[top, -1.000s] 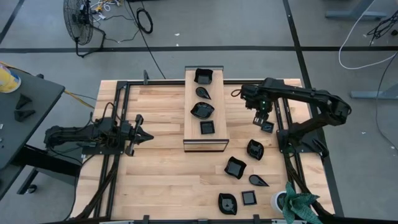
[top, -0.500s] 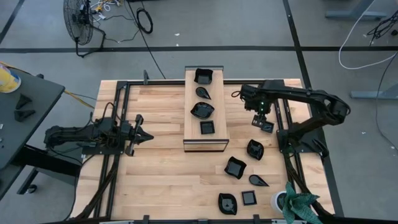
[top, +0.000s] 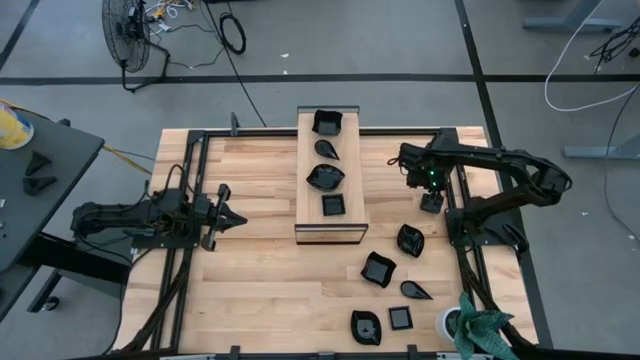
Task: Pick & Place Mini shaped plates
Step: Stack the square plate on top of the square plate on the shelf
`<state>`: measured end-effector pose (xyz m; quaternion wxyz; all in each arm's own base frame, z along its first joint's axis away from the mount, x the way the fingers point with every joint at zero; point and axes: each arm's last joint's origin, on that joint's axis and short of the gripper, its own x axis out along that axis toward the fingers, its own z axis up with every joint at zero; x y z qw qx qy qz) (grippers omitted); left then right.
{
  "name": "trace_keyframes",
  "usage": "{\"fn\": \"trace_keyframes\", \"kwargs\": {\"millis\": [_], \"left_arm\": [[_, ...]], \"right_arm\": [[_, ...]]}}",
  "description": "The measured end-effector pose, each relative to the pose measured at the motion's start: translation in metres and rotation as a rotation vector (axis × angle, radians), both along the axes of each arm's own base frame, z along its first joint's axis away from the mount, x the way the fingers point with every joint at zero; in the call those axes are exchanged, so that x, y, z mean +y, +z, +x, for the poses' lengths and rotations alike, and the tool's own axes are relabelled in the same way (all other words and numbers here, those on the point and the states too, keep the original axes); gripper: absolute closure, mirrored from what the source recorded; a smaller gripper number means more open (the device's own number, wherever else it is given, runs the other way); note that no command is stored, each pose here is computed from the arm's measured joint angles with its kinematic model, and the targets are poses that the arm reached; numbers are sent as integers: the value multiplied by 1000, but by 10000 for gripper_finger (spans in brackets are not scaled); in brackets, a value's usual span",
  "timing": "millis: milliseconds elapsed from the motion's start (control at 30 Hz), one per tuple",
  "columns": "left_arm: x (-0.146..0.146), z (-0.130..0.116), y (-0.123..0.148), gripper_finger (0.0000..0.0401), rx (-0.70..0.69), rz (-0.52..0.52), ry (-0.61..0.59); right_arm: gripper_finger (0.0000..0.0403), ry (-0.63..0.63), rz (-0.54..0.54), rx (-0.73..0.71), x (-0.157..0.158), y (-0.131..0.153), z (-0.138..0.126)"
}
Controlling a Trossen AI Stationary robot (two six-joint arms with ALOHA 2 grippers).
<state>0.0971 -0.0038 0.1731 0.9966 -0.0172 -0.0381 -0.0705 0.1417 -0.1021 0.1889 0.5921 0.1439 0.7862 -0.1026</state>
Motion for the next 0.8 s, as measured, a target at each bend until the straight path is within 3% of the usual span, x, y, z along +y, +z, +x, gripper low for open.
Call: {"fn": "trace_keyframes", "kwargs": {"millis": [300, 800], "left_arm": [[0, 0, 0, 383, 0, 0, 0], [0, 0, 0, 383, 0, 0, 0]], "right_arm": [[163, 93, -32, -92, -9, -10, 2], [163, 42, -48, -110, -14, -29, -9]]}}
